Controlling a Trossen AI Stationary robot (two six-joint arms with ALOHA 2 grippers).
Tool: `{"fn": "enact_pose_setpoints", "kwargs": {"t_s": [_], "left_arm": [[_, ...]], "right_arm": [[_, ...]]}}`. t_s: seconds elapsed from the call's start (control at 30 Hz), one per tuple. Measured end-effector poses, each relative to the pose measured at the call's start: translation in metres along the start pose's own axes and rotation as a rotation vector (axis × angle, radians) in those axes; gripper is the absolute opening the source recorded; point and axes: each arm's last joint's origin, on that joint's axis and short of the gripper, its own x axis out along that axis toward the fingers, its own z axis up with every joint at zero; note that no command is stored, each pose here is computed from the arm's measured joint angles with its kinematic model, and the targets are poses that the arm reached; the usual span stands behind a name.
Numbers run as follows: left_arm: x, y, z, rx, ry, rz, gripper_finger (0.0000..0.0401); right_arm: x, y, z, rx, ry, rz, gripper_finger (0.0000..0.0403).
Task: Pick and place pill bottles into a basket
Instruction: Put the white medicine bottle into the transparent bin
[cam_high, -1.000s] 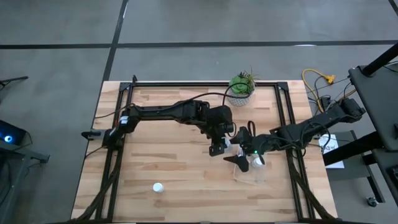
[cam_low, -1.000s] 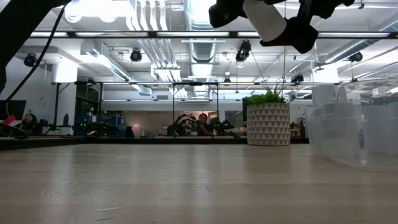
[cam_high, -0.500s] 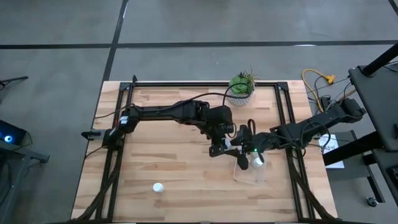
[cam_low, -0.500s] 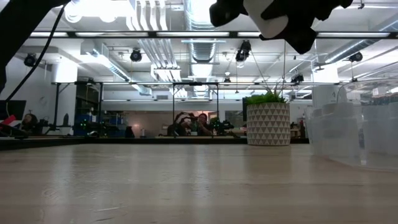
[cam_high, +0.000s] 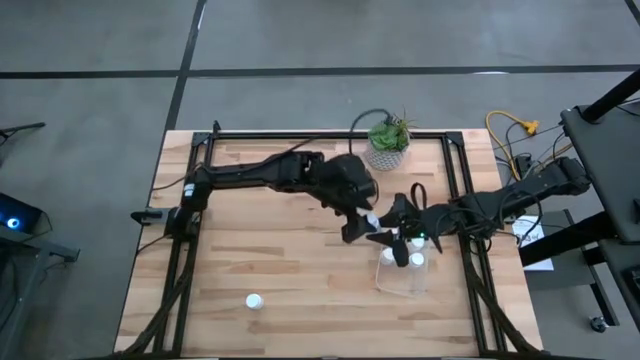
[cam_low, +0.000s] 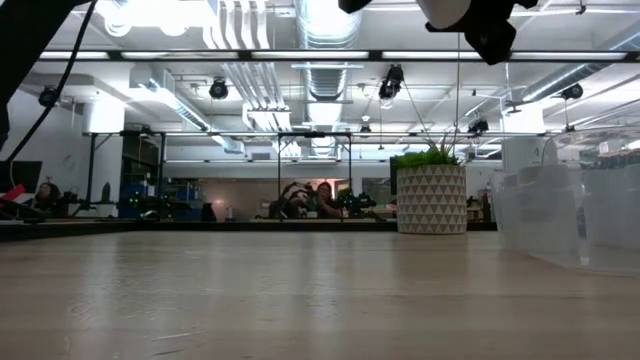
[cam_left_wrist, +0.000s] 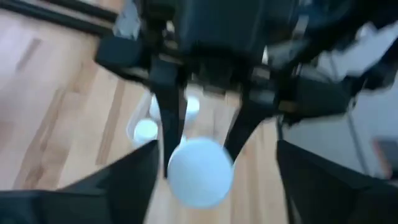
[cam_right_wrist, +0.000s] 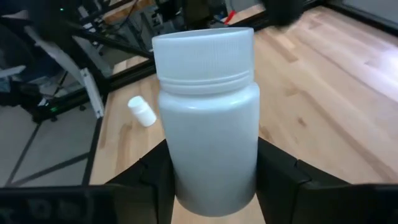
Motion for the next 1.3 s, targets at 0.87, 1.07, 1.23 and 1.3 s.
{"fn": "enact_pose_setpoints", "kwargs": {"t_s": [0.87,1.07,1.23,1.3], "left_arm": [[-0.053,0.001,0.025,-0.035,-0.209,-0.063,0.0343],[-0.054,-0.001,0.025,0.052,-0.208,-0.084,0.0340],[-0.055,-0.002,0.027,0.087,-0.233,-0.089,0.0340],[-0.056,-0.004,0.031,0.086,-0.281,-0.106,0.0340]], "right_arm": [[-0.041,-0.003,0.035,0.059,-0.247,-0.143,0.0152],[-0.057,0.007,0.061,0.133,-0.317,-0.083,0.0152],[-0.065,0.016,0.077,0.106,-0.327,-0.002,0.0152],[-0.065,0.018,0.078,0.092,-0.320,0.014,0.0152]]}}
